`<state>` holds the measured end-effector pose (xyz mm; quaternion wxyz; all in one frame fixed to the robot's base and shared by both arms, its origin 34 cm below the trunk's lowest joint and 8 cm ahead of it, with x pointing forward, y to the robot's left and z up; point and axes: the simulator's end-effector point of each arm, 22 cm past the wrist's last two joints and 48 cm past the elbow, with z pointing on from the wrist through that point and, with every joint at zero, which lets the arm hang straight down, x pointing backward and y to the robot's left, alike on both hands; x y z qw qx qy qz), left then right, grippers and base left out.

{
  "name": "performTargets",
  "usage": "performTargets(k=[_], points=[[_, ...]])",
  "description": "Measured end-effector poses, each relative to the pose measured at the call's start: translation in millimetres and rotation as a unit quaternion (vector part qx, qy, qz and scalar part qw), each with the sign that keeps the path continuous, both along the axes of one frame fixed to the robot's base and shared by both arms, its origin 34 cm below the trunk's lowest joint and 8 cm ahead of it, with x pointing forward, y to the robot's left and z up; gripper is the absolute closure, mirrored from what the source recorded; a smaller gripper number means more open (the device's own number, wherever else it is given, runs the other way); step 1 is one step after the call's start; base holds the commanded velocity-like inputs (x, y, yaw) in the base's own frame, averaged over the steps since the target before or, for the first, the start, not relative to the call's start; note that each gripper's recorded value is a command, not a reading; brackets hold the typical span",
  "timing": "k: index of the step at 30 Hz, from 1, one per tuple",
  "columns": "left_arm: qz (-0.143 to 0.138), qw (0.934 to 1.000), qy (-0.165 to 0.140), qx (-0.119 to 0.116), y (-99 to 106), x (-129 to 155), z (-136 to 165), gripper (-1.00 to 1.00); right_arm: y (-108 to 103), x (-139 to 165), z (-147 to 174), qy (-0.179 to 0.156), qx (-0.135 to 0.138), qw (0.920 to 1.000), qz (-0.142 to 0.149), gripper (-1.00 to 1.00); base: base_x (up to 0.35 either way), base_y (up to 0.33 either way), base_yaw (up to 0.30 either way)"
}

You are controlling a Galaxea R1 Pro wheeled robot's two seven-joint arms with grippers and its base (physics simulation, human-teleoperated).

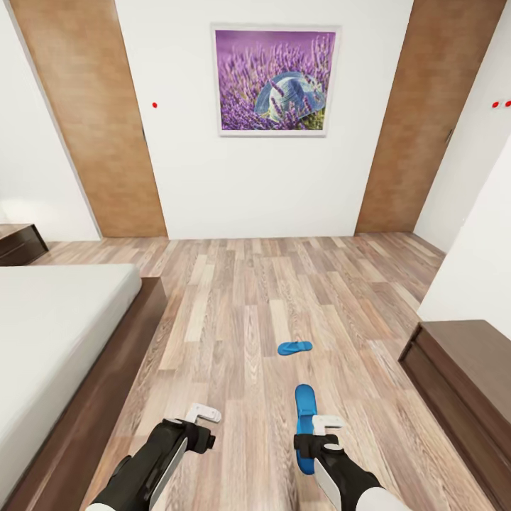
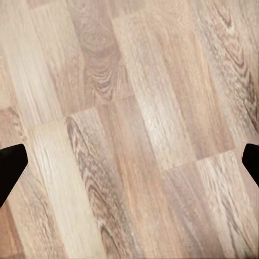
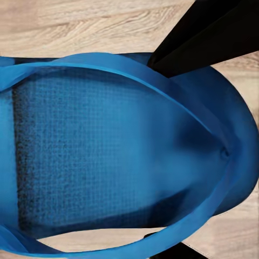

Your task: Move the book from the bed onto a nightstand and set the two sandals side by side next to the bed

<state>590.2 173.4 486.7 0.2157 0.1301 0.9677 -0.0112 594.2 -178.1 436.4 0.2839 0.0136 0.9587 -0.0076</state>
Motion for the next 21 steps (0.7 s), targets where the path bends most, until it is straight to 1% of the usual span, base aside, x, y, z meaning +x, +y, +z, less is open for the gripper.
performTargets(k=[12,21], points=[[0.000,1.0000,0.001,0.000,0.1,-0.4,-0.5,-1.00,1.2,0.7,0.5,-0.002,0.000,1.0000,0.001,1.00,0.336,0.001,0.000],[0.000,1.0000,0.001,0.000,0.1,-0.4,-0.6,-1.00,0.2,0.9,0.4,-0.002,0.000,1.0000,0.000,1.00,0.256,0.064,0.000]])
